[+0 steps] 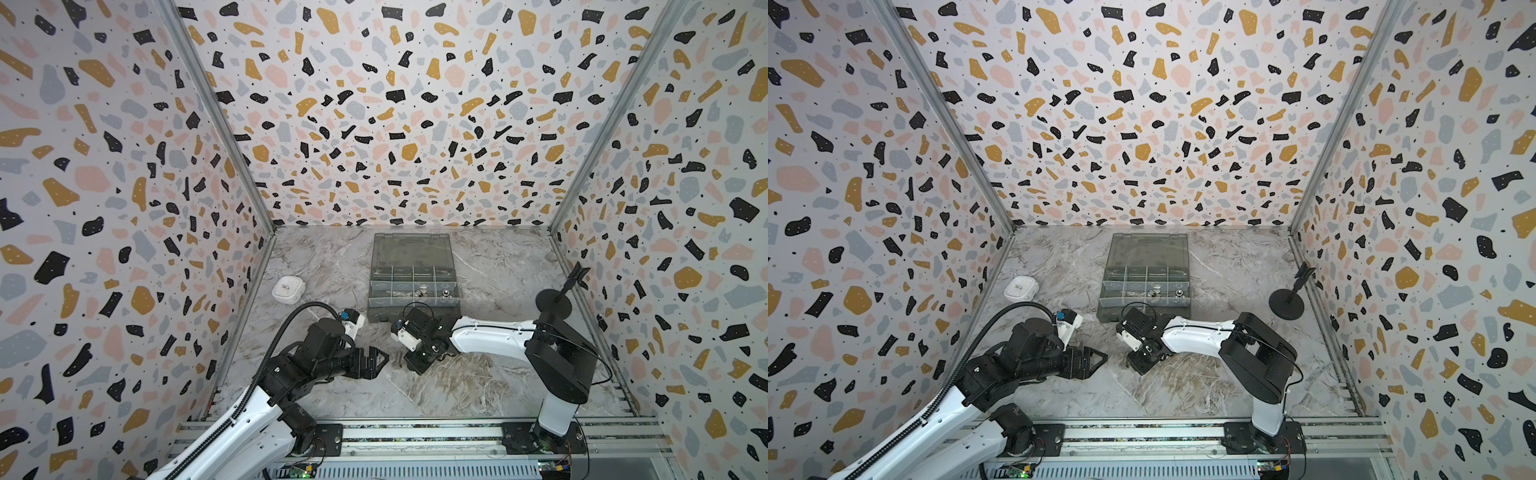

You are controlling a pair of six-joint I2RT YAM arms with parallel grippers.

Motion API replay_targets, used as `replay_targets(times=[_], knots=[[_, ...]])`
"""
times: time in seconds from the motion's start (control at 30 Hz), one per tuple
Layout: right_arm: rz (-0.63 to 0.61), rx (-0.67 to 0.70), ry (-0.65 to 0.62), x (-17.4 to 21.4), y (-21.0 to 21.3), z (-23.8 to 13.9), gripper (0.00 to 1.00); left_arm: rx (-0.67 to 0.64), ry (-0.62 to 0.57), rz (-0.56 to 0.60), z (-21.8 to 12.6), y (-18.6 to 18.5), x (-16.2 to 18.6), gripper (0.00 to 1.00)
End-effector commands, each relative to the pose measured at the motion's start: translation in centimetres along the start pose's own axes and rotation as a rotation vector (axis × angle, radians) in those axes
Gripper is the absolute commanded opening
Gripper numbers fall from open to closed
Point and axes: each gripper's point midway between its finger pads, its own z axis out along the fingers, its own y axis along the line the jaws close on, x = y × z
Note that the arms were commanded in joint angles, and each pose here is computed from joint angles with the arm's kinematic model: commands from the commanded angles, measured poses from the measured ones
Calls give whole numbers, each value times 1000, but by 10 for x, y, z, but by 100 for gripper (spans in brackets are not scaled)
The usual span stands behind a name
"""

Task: Sort the screws and nuts into containers
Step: 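Close the right gripper on the wing nut and carry it over the box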

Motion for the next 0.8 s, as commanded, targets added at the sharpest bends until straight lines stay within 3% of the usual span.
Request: replay_targets(times=[0.0, 0.43, 0.77], knots=[[-1, 36, 11, 8, -5, -7, 19, 18, -25, 28, -1, -6, -9, 100], [60, 72, -63, -20, -30, -53, 17, -97, -70, 6, 15, 9, -34, 100], [132, 134, -178, -75, -82, -118, 17, -207, -67, 41, 42, 15, -71, 100]])
